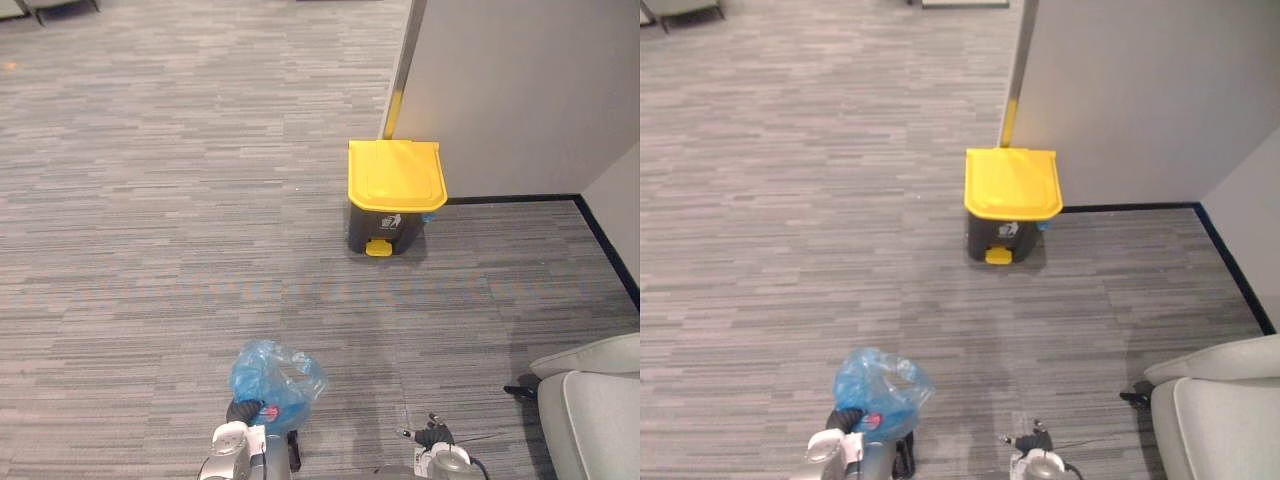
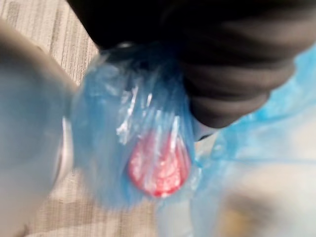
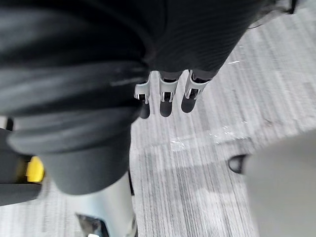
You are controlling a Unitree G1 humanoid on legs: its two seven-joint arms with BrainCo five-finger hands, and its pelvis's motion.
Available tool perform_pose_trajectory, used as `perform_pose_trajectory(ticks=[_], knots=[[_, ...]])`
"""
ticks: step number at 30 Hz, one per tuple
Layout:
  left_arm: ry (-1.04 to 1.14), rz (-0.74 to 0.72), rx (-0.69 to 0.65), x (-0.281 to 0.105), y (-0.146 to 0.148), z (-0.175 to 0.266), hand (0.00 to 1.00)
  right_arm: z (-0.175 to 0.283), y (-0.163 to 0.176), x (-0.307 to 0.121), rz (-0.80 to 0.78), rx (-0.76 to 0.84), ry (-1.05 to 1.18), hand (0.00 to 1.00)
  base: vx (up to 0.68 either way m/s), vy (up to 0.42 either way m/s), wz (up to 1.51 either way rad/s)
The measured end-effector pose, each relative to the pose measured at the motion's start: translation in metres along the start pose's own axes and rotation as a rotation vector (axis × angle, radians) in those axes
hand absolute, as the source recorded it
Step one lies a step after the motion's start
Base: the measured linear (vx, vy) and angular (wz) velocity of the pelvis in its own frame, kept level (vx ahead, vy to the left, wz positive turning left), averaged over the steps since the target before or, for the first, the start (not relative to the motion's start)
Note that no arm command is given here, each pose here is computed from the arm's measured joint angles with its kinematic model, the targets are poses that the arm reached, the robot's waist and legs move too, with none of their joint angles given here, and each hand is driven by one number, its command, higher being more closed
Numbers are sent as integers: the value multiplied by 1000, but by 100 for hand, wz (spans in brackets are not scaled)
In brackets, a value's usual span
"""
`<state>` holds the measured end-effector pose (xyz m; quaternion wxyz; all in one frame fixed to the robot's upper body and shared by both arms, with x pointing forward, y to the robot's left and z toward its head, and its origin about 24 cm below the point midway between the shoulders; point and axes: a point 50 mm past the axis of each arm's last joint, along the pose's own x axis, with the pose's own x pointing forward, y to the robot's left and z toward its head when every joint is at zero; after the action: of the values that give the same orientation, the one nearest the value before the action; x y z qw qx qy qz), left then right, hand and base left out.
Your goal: Gather rubbish on tea table into small bin, then transfer packed bag to large trash can.
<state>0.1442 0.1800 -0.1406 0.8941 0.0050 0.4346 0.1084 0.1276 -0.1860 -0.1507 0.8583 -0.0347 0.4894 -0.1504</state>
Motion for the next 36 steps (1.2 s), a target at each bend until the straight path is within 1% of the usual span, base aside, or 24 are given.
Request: perform_pose_trajectory(ticks=[4, 8, 10, 11, 12, 15, 17, 19, 25, 27, 28, 31, 34, 36], knots=[[39, 10, 58, -2, 9, -11, 100, 5, -2, 1, 0, -13, -18, 0, 384, 129, -18], [45, 45, 75, -1, 20, -12, 100, 23, -1, 5, 7, -33, -73, 0, 404, -28, -3], [50, 45, 77, -1, 20, -14, 100, 29, -1, 5, 10, -46, -91, 0, 438, -139, 9], [53, 53, 85, -2, 25, -15, 100, 25, -1, 5, 13, -56, -83, 0, 575, -176, 12], [75, 40, 75, -2, 17, -19, 100, 29, -9, 7, -5, -59, -95, 0, 575, -155, 3], [61, 11, 51, -1, 5, -15, 100, 32, -15, 8, -20, -57, -102, 0, 446, -176, 4], [54, -16, 11, -1, -9, -12, 100, 20, -17, 6, -33, -26, -64, 0, 441, -197, 24], [30, -37, -14, -3, -17, -8, 100, 14, -16, 4, -34, -23, -50, 0, 300, -70, 2], [-3, -46, -29, -3, -18, 0, 100, 14, -15, 5, -37, -5, -46, 0, 247, 59, -30], [14, -49, -27, -4, -19, -5, 100, 5, -23, 4, -55, -11, -19, 0, 181, 190, -42], [29, -40, -23, -5, -16, -10, 100, 1, -26, 4, -62, -18, 2, 0, 243, 215, -55], [54, -9, 8, -3, -1, -16, 100, -6, -14, 2, -33, -9, 23, 0, 254, 206, -34], [58, -3, 30, -3, 3, -16, 100, -6, -11, 2, -26, -6, 26, 0, 197, 186, -29], [83, 3, 69, -4, 10, -23, 100, -4, -8, 2, -18, -8, 20, 0, 273, 201, -29]])
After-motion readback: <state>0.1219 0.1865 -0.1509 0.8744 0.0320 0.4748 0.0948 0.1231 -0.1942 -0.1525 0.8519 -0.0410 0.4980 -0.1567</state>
